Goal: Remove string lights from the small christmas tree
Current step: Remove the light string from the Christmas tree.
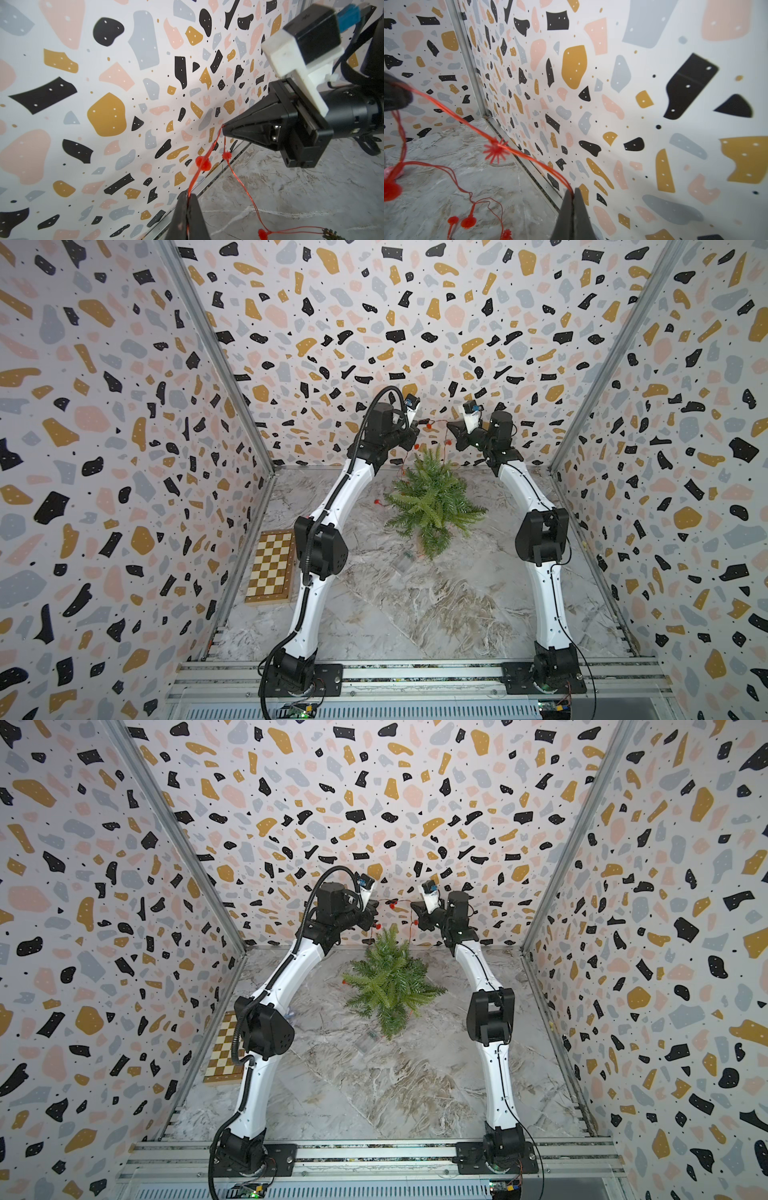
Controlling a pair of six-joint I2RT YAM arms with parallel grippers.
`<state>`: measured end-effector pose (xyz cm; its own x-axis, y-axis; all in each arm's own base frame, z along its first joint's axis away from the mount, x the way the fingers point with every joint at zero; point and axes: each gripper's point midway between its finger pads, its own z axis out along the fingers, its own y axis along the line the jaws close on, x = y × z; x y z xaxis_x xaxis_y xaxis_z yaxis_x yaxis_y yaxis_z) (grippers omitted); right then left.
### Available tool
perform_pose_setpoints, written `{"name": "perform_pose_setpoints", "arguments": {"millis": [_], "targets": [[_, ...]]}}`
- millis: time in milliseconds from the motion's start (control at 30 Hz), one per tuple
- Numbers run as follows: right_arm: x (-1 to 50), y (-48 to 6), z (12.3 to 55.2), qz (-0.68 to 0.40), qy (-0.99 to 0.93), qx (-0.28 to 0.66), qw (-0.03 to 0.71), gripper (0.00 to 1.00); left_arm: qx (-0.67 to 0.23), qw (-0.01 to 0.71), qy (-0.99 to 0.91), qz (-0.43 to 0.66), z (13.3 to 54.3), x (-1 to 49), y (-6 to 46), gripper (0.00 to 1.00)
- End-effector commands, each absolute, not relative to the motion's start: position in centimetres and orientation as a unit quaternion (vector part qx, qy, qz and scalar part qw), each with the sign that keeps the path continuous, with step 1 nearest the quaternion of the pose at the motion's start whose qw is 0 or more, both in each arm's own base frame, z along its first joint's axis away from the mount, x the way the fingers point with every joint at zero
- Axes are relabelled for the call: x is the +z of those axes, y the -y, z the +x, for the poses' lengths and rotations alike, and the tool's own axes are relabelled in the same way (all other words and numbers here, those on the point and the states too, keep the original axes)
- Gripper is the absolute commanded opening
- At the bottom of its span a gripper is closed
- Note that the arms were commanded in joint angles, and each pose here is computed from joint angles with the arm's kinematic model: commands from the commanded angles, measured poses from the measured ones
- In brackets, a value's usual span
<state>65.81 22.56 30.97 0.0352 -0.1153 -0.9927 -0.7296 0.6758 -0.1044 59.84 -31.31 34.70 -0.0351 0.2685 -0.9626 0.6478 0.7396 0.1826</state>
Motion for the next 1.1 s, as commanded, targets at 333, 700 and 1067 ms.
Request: {"name": "perform_pose_setpoints", "arguments": {"millis": [333, 700, 1067], "targets": [[42.0, -20.5, 63.0, -0.298, -0.608, 0.196, 0.709, 0.0, -0.176, 0.628, -0.677, 0.341, 57.4, 37.9, 31.7, 0.53], [45.3, -19.1, 61.9, -0.283, -0.601, 0.181, 0.725, 0.0, -0.137, 0.623, -0.695, 0.333, 55.4, 40.2, 29.3, 0.63], [47.5, -16.6, 61.2, -0.261, -0.604, 0.158, 0.736, 0.0, -0.146, 0.592, -0.719, 0.334, 50.1, 41.0, 27.0, 0.69]]}}
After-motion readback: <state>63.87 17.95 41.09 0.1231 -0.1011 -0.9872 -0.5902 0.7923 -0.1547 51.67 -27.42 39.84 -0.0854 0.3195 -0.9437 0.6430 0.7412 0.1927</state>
